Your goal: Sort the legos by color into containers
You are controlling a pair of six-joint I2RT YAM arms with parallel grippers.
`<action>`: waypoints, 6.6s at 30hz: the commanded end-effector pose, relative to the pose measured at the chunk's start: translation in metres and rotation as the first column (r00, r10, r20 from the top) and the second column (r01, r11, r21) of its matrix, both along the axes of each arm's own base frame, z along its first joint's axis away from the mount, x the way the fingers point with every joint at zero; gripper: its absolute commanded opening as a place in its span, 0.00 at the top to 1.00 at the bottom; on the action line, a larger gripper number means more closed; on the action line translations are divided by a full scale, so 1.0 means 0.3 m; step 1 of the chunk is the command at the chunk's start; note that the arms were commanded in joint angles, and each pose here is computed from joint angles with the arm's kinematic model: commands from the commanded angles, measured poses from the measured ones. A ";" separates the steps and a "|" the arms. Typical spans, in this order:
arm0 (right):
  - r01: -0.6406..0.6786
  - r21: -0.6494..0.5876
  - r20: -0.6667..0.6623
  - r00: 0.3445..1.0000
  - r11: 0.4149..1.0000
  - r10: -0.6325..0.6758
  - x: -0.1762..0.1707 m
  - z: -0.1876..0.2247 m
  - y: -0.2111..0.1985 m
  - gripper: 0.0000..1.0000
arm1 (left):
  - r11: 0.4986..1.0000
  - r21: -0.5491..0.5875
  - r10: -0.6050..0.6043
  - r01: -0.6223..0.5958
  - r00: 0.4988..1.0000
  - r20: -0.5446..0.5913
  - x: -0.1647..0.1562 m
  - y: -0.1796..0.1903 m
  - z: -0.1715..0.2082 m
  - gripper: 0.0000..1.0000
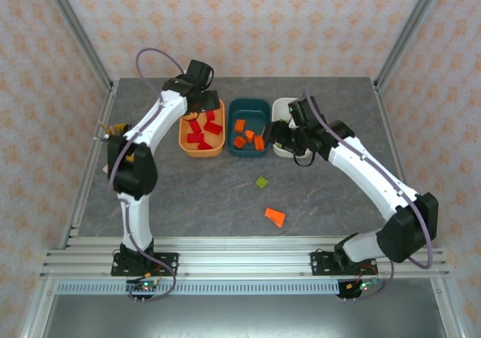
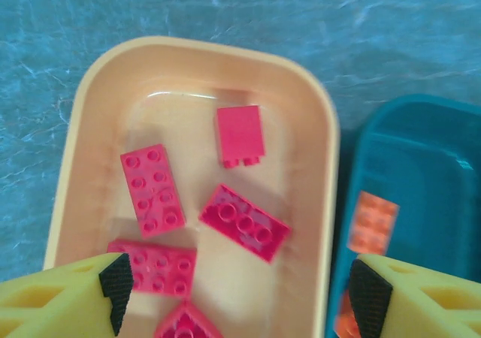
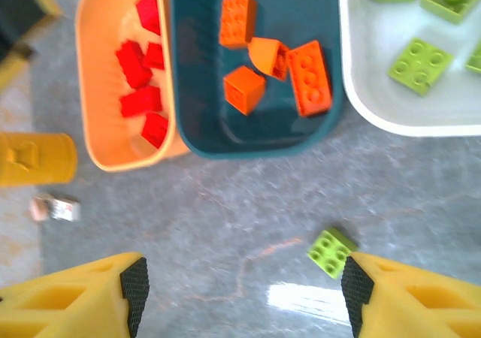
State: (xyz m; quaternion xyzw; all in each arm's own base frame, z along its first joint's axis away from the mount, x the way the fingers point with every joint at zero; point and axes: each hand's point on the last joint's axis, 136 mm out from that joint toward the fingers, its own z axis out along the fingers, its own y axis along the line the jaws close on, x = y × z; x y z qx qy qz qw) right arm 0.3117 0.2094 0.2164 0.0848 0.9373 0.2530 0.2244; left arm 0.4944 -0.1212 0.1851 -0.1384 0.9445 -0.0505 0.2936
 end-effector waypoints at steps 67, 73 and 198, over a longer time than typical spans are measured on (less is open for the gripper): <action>0.342 -0.400 -0.102 0.906 0.850 -0.412 0.121 -0.233 -0.226 0.78 | 0.902 -0.345 -0.203 0.259 0.961 0.189 -0.775 -0.277 0.164 0.00; 0.283 -0.503 -0.123 0.911 0.816 -0.393 0.309 -0.267 -0.365 0.78 | 0.896 -0.334 -0.232 0.292 0.950 0.208 -0.619 -0.414 0.228 0.00; -0.487 -0.560 -0.317 0.873 0.670 0.370 -0.146 -0.275 0.124 0.85 | 0.958 -0.288 0.011 -0.004 1.000 0.022 -0.933 -0.061 -0.010 0.04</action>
